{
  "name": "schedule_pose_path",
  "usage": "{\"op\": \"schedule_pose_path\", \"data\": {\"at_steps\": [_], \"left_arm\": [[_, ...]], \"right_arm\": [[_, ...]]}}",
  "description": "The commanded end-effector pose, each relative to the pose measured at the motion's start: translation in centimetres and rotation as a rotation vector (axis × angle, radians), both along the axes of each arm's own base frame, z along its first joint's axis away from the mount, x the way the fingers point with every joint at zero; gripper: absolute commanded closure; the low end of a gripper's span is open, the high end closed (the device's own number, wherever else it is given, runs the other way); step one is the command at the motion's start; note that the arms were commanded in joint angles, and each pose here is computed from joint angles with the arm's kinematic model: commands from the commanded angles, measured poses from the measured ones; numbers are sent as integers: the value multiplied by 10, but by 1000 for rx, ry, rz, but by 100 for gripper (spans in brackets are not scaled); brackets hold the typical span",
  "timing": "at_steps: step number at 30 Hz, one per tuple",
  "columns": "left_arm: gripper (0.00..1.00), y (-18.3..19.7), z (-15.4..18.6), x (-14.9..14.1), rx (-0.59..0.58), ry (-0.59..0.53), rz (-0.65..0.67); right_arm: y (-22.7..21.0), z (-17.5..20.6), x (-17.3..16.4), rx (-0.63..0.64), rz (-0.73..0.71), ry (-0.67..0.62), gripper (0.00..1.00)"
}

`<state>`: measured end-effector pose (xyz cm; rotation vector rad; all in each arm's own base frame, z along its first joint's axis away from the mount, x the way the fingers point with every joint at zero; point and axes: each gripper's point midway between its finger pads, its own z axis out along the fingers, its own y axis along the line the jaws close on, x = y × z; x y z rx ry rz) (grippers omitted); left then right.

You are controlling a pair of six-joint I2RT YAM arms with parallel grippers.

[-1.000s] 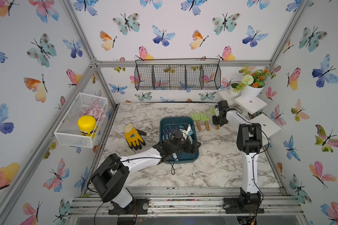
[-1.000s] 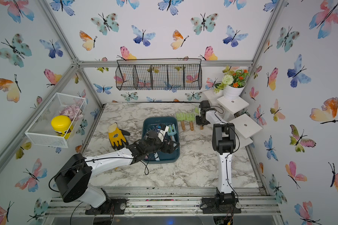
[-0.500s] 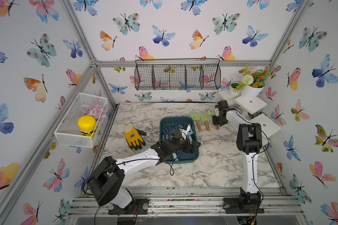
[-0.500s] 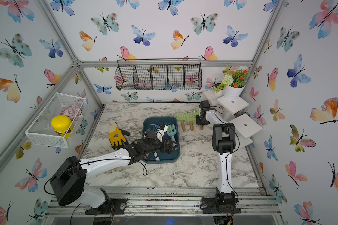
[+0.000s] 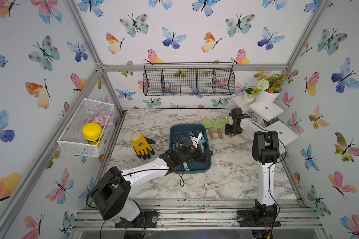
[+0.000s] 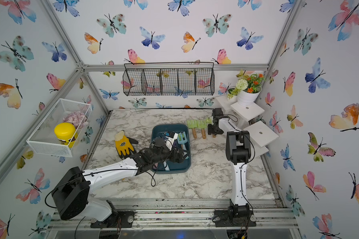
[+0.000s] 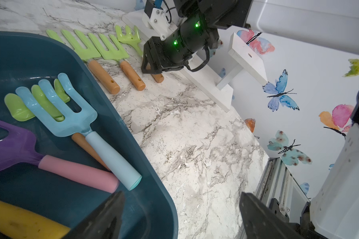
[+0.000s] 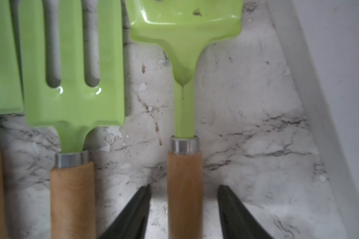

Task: Take the hand rake out of the storage box
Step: Place the rake at the center of the board.

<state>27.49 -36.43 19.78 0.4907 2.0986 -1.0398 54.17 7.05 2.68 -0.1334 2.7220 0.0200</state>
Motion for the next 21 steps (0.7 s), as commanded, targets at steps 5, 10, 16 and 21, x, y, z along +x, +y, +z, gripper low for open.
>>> {"op": "schedule_pose_path", "data": {"at_steps": [5, 10, 16, 21], "left_arm": [[8, 16, 17, -1, 13, -48, 48], [8, 35, 26, -3, 18, -70, 108], [8, 78, 17, 3, 114, -53, 283], [8, 122, 9, 4, 113, -38, 395]], "right_arm": [[0, 51, -10, 38, -9, -68, 12], [4, 81, -33, 84, 8, -103, 10], [42, 108, -92, 274, 125, -158, 22], [89, 132, -139, 318, 252, -215, 23]]}}
